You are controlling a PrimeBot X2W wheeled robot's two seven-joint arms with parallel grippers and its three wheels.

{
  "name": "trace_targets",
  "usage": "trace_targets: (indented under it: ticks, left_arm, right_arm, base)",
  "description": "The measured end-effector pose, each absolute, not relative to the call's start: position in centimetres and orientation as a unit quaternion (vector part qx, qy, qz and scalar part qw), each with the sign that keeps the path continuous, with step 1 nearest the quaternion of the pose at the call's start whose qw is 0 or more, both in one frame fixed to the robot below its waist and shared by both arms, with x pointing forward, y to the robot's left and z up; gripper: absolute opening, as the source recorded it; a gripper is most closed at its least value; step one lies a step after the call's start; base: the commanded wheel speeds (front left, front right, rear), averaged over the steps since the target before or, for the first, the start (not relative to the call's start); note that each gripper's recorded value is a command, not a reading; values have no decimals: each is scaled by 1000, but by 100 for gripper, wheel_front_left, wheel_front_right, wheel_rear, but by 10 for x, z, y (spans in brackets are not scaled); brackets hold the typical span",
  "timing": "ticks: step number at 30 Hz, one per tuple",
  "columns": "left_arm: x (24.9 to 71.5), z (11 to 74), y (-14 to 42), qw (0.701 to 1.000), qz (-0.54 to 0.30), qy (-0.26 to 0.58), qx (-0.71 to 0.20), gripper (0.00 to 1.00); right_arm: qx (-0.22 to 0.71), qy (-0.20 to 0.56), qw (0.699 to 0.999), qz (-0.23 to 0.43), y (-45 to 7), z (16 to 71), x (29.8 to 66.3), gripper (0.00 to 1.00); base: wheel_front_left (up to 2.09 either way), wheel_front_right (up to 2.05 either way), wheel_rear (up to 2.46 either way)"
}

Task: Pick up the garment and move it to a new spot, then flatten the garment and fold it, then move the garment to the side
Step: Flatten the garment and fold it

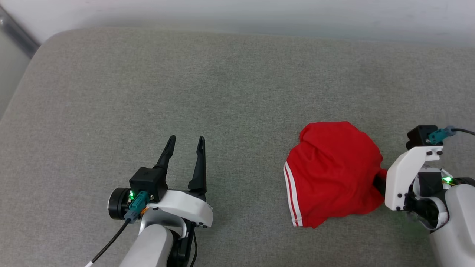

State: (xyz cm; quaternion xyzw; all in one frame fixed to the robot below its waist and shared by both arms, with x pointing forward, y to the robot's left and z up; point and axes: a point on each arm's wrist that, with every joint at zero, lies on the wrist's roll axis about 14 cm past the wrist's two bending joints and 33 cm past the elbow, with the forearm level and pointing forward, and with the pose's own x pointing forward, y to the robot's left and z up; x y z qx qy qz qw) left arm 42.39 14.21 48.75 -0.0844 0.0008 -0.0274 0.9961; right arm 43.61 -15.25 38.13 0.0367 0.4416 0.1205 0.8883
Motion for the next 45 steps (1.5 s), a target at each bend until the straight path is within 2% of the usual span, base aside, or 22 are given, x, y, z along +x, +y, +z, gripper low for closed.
trace_targets:
  ticks: [3, 5, 8, 11, 15, 19, 21, 23, 24, 26, 31, 35, 36, 37, 41, 45]
  left_arm:
    - [423, 481, 147, 996, -20, 10, -83, 100]
    - [423, 482, 149, 996, -18, 9, -83, 100]
    - [422, 485, 150, 996, -16, 4, -83, 100]
    - [420, 489, 152, 996, -14, -2, -83, 100]
    - [415, 491, 150, 996, -17, -5, -85, 100]
    - [411, 497, 148, 996, -21, -13, -86, 100]
    - [409, 499, 144, 996, -27, -14, -88, 100]
    - [408, 501, 142, 995, -30, -16, -89, 100]
    - [408, 501, 142, 995, -30, -16, -89, 100]
    - [406, 500, 138, 995, -34, -15, -90, 100]
    - [407, 501, 130, 994, -44, -16, -94, 100]
    - [407, 499, 126, 994, -49, -12, -97, 100]
    - [407, 498, 125, 994, -51, -11, -97, 100]
    - [407, 497, 124, 994, -53, -10, -97, 100]
    - [408, 496, 121, 994, -57, -7, -97, 100]
    - [406, 498, 119, 994, -59, -9, -97, 100]
  right_arm:
    - [47, 465, 874, 130, -147, 371, 435, 100]
    - [57, 476, 868, 131, -146, 368, 434, 0]
    - [63, 472, 869, 132, -147, 370, 437, 0]
    - [58, 440, 887, 126, -152, 381, 444, 0]
    - [40, 336, 935, 107, -169, 433, 478, 0]
    - [18, 227, 968, 101, -174, 492, 494, 0]
    - [0, 157, 980, 124, -155, 531, 494, 0]
    - [-5, 134, 978, 159, -127, 544, 482, 0]
    - [-5, 134, 978, 159, -127, 544, 482, 0]
    - [-12, 147, 968, 202, -97, 535, 459, 0]
    - [-6, 269, 919, 287, -47, 467, 386, 0]
    - [8, 355, 881, 313, -33, 419, 337, 0]
    - [9, 368, 875, 314, -32, 411, 329, 42]
    - [11, 374, 872, 316, -31, 406, 323, 100]
    - [42, 325, 888, 323, -22, 422, 328, 100]
    - [83, 227, 914, 327, -14, 464, 343, 100]
  base:
    - [0, 0, 0]
    - [0, 0, 0]
    - [0, 0, 0]
    - [0, 0, 0]
    - [0, 0, 0]
    - [0, 0, 0]
    - [0, 0, 0]
    - [0, 0, 0]
    - [0, 0, 0]
    - [0, 0, 0]
    - [0, 0, 0]
    - [0, 0, 0]
    - [0, 0, 0]
    - [0, 0, 0]
    - [0, 0, 0]
    - [0, 0, 0]
